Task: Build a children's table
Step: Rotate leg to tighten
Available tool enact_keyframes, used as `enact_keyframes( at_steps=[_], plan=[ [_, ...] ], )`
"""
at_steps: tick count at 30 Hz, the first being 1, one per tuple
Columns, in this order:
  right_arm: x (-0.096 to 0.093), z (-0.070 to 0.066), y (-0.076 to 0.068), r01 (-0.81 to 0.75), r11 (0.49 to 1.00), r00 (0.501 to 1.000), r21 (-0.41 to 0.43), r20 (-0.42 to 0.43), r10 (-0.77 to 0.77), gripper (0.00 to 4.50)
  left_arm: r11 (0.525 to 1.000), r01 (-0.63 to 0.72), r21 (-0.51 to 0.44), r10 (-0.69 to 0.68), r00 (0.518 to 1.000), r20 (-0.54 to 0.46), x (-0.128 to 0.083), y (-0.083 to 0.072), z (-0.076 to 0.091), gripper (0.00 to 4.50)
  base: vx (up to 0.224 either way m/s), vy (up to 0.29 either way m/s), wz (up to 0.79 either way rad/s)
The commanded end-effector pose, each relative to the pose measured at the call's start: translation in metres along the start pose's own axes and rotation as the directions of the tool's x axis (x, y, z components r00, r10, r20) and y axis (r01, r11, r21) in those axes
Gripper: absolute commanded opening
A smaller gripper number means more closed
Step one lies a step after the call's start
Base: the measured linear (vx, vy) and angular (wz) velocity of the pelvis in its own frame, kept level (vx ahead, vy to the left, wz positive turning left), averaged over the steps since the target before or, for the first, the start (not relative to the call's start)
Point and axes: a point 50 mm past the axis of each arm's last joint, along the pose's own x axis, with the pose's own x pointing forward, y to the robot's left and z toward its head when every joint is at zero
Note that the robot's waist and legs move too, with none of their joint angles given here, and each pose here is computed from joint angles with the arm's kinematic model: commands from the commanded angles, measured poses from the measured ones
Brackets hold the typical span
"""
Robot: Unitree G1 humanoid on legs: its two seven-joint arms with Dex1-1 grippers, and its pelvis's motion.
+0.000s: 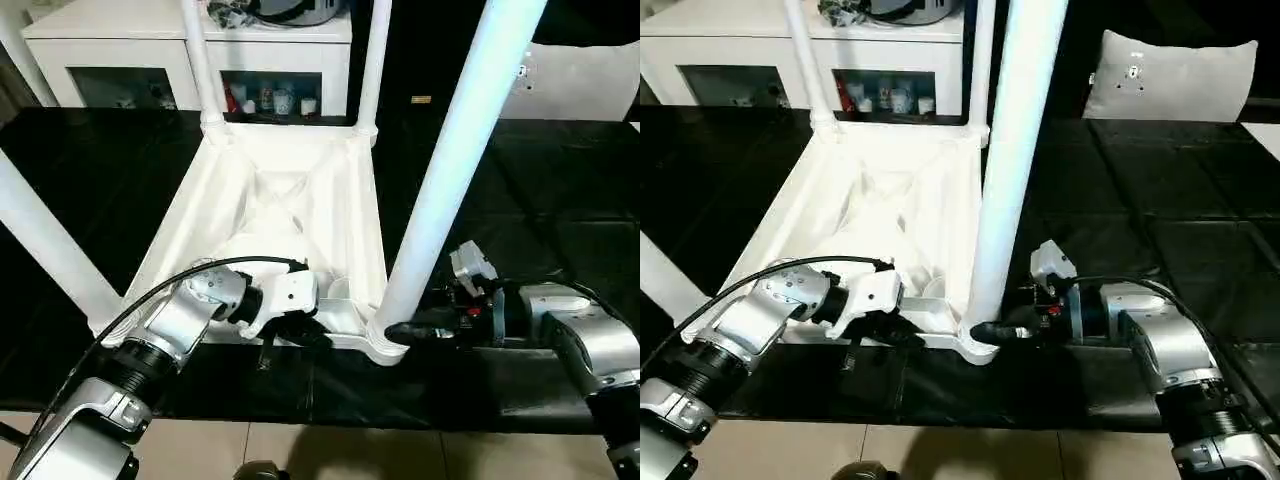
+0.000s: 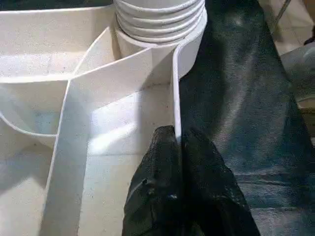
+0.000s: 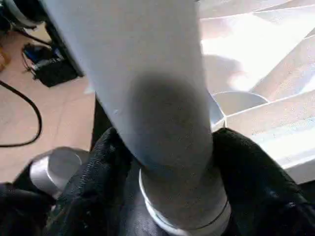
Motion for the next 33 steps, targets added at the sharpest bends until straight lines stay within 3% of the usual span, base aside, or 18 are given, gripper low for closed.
enact_keyframes(
  at_steps=[1,7,8,13,14,15,16,17,19,21,22,26,29,30,33],
  plan=[
    [0.001,0.008,0.004,-0.042,0.999,0.998,0.002,0.042,0.042,2.42,0.998,0.055,0.007,-0.055,0.998,-0.007,0.006,-0.004,0.004,0.0,0.0,0.0,0.0],
    [0.018,0.008,0.0,0.115,0.993,0.99,0.034,0.076,-0.117,2.16,0.994,-0.045,-0.096,0.048,0.998,0.032,0.011,0.002,0.007,0.0,0.0,0.0,0.0],
    [0.025,0.009,-0.008,0.239,0.969,0.967,0.056,0.08,-0.243,2.11,0.986,-0.091,-0.138,0.095,0.995,0.025,0.014,0.005,0.007,0.0,0.0,0.0,0.0],
    [0.035,0.013,-0.032,0.536,0.826,0.829,0.174,0.077,-0.555,2.07,0.945,-0.238,-0.226,0.246,0.969,0.007,0.024,0.017,0.012,0.0,0.0,0.0,0.0],
    [0.037,0.011,-0.04,0.637,0.744,0.751,0.202,0.052,-0.658,2.07,0.915,-0.311,-0.257,0.324,0.946,0.007,0.031,0.023,0.017,0.0,0.0,0.0,0.0],
    [0.037,0.011,-0.041,0.649,0.733,0.741,0.204,0.05,-0.67,2.07,0.911,-0.319,-0.263,0.333,0.943,0.009,0.031,0.024,0.018,0.0,0.0,0.0,0.0],
    [0.038,0.011,-0.045,0.703,0.679,0.685,0.212,0.056,-0.727,2.07,0.886,-0.364,-0.288,0.387,0.922,0.027,0.037,0.029,0.025,0.0,0.0,0.0,0.0],
    [0.038,0.011,-0.045,0.705,0.675,0.68,0.219,0.062,-0.731,2.07,0.881,-0.371,-0.296,0.398,0.917,0.036,0.039,0.03,0.027,0.0,0.0,0.0,0.0],
    [0.039,0.013,-0.044,0.696,0.681,0.68,0.229,0.096,-0.727,2.07,0.872,-0.377,-0.311,0.416,0.907,0.064,0.044,0.032,0.034,0.0,0.0,0.0,0.0],
    [0.039,0.014,-0.041,0.687,0.692,0.684,0.222,0.125,-0.719,2.57,0.88,-0.37,-0.298,0.405,0.912,0.062,0.047,0.03,0.036,0.0,0.0,0.0,0.0],
    [0.039,0.014,-0.041,0.686,0.693,0.683,0.222,0.129,-0.719,2.57,0.881,-0.37,-0.295,0.403,0.913,0.059,0.047,0.03,0.036,0.0,0.0,0.0,0.0],
    [0.031,0.016,-0.033,0.644,0.746,0.724,0.172,0.178,-0.666,2.87,0.905,-0.356,-0.231,0.373,0.927,0.033,0.042,0.026,0.026,0.0,0.0,0.0,0.0],
    [0.024,0.016,-0.033,0.64,0.754,0.732,0.146,0.183,-0.657,3.2,0.921,-0.337,-0.196,0.351,0.936,0.038,0.038,0.024,0.023,0.0,0.0,0.0,0.0],
    [0.013,0.016,-0.027,0.578,0.814,0.795,0.064,0.184,-0.578,3.2,0.949,-0.282,-0.145,0.291,0.956,0.045,0.032,0.019,0.018,0.0,0.0,0.0,0.0],
    [0.006,0.015,-0.019,0.49,0.871,0.863,-0.023,0.153,-0.481,3.52,0.97,-0.216,-0.108,0.221,0.975,0.037,0.026,0.013,0.013,0.0,0.0,0.0,0.0]
  ],
)
